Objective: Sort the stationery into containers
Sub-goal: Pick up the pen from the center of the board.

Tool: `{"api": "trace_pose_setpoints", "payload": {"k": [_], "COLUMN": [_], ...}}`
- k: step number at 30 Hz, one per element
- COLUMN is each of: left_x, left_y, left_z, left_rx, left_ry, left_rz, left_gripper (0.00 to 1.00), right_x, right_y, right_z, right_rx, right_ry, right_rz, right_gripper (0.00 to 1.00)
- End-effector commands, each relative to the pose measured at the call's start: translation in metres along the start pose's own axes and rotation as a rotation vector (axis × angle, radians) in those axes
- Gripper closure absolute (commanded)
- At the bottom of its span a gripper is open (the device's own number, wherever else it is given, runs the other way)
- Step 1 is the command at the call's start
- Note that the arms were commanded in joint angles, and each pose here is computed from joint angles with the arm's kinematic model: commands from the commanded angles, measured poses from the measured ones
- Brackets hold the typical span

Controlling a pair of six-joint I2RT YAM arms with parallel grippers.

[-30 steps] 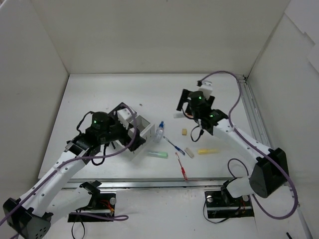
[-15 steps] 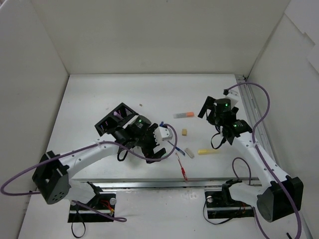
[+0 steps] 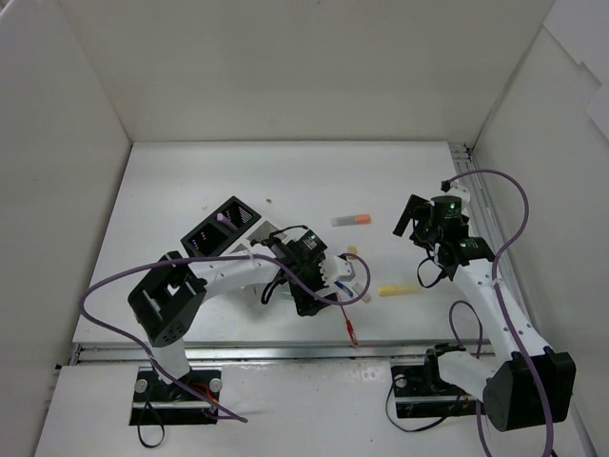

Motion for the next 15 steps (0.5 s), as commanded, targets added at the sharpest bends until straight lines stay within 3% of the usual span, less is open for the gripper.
{"api": "trace_pose_setpoints", "payload": {"k": [1,10,15], "left_x": [-0.001,-0.028,-0.044], "left_y": [0.010,0.002,-0.011], "left_z": [-0.011,0.007,0.020], "left_rx": [-0.031,0.026,0.077], "left_ry": [0.018,0.134,0.209], "left_rz": [-0.035,-0.048,-0.042], "left_gripper": [0.07,0.22,0.53], "right_x": [0.003,0.003,0.004], "right_y": [0.005,0.002,-0.001], "right_z": [-0.005,-0.004,-0.005], "right_rx": [0.004,-0.014,-0.020], "right_ry": [-0.002,0.015,0.011], "right_rz": [-0.051,-0.069,-0.065], "right_gripper": [0.02,0.02,0.02]}}
Point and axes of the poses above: each gripper's point midway between its finger pads, its own x axis back along the fingers, its own y axis along the line the jaws close on, z = x × y, the point moved 1 cm from there along x, back along the fingers, and after that the axes turned 10 degrees about -x, right-handed, at the moved point
